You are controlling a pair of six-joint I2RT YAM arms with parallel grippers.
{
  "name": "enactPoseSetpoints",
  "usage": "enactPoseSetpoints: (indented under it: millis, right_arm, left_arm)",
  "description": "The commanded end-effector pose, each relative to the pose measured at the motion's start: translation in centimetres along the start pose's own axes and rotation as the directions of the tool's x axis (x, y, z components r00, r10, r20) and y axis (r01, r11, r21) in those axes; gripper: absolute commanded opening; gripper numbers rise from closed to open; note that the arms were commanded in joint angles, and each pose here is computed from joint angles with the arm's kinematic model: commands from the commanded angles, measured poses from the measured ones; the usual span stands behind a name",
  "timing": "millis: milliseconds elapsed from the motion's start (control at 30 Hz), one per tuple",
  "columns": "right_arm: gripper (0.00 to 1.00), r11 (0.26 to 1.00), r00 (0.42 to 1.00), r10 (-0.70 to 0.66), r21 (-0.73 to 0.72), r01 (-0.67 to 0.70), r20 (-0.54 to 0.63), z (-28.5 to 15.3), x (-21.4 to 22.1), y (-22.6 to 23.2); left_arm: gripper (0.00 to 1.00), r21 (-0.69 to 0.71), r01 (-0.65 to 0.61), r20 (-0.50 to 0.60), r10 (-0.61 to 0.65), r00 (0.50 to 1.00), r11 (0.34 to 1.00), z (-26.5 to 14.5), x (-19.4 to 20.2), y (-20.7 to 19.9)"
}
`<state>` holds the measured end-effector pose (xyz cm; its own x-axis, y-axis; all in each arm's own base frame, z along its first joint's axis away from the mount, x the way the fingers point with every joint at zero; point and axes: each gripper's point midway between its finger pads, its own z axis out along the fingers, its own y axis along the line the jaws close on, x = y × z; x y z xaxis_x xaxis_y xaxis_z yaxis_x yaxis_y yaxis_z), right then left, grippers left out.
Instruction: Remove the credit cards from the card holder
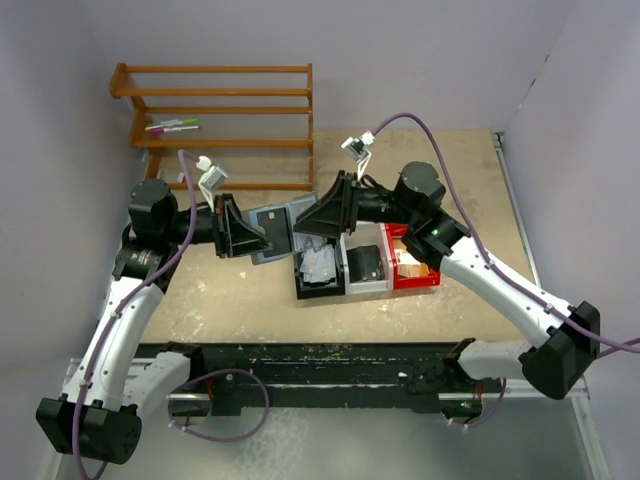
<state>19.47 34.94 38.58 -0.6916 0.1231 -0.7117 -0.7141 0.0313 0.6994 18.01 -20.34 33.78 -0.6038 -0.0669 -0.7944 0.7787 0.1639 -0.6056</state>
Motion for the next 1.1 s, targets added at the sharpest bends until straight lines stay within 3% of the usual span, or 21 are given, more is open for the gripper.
enactPoseSetpoints:
  millis: [0, 533, 767, 900, 1067]
  right_arm:
    - [0.55, 0.995, 0.997, -0.07, -0.064, 0.071, 0.018, 0.0, -0.7, 1.7]
    - [0.42, 0.994, 1.0, -0.011, -0.112, 0.008, -0.025, 1.2, 1.6, 0.7]
    - [0.28, 0.984, 0.999, 0.0, -0.179, -0.006, -0.032, 2.0, 1.9, 1.5]
    - [0.13, 0.977, 1.0, 0.004, -0.213, -0.009, -0.024, 1.9, 1.9, 2.0]
    - [0.03, 0.968, 0.999, 0.033, -0.246, -0.042, -0.039, 1.4, 2.5, 2.5]
  left_arm:
    - [0.01, 0.059, -0.101, 0.012, 0.101, 0.995, 0.993, -0.2, -1.5, -2.2]
    - [0.02, 0.122, -0.103, 0.022, 0.101, 0.995, 0.987, -0.4, -2.0, -4.0]
    - [0.02, 0.128, -0.102, 0.015, 0.101, 0.995, 0.987, -0.5, -1.7, -4.0]
    - [0.03, 0.138, -0.103, 0.007, 0.103, 0.995, 0.985, -0.6, -1.4, -4.3]
    - [0.12, 0.164, -0.109, -0.007, 0.111, 0.994, 0.98, -0.8, -1.1, -5.0]
